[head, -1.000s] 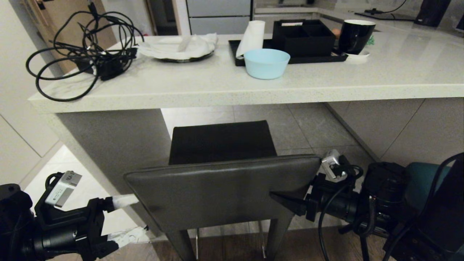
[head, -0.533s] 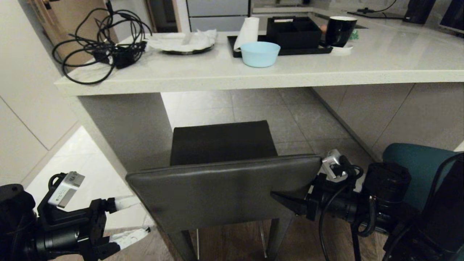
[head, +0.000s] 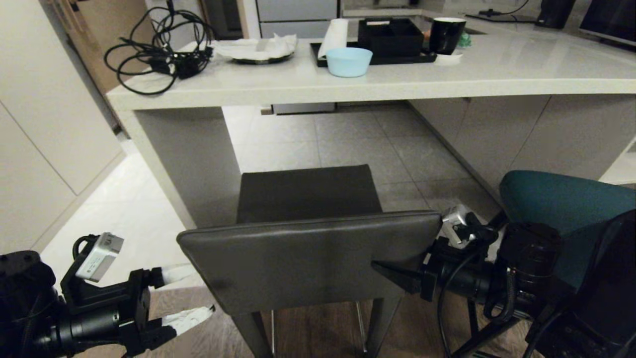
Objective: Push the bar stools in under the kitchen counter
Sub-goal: Pull the gray chair out from under the dining table
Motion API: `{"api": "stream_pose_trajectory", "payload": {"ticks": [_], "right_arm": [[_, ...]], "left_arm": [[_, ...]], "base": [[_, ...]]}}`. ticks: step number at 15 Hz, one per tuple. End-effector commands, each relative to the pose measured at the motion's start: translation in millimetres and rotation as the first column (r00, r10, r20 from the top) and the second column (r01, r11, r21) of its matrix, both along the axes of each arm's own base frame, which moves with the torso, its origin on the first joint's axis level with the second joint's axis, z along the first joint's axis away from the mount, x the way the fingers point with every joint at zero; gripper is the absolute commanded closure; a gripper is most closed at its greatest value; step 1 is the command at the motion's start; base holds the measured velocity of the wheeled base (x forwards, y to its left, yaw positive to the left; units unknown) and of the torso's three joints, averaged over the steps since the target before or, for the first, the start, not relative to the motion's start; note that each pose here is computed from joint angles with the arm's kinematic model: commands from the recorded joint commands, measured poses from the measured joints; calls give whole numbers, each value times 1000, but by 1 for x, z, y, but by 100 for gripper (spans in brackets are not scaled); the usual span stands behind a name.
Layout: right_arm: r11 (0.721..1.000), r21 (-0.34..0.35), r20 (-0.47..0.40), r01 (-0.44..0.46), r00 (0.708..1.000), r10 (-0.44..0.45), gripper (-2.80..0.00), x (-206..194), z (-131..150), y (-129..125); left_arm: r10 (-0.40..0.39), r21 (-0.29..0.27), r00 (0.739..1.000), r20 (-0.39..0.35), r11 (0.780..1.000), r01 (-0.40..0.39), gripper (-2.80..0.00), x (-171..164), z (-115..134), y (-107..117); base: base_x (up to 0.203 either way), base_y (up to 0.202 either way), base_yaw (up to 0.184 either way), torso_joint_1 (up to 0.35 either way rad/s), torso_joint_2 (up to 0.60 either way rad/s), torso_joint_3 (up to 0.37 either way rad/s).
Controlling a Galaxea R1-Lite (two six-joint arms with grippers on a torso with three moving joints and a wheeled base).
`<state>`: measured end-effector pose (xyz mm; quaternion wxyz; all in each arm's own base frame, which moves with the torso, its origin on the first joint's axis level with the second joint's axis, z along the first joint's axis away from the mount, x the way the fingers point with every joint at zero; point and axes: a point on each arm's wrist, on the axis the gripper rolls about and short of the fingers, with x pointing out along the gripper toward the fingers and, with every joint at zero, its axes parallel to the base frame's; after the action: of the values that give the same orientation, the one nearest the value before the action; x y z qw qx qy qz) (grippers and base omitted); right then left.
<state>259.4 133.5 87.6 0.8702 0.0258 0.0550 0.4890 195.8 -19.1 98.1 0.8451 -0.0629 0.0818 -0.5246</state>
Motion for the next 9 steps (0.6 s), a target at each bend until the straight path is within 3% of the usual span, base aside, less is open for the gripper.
{"api": "stream_pose_trajectory", "payload": {"ticks": [1, 9], "right_arm": [[1000, 5, 12, -2, 1000, 2, -280, 0, 2, 0], [1000, 5, 13, -1, 1000, 1, -280, -2, 3, 0]], "left_arm": [[-18, 0, 1000, 16, 1000, 18, -280, -4, 3, -4], [10, 3, 1000, 14, 1000, -10, -280, -11, 4, -4]], "base": [[-178, 0, -5, 2, 2, 2], [-15, 0, 0, -1, -1, 1]]}}
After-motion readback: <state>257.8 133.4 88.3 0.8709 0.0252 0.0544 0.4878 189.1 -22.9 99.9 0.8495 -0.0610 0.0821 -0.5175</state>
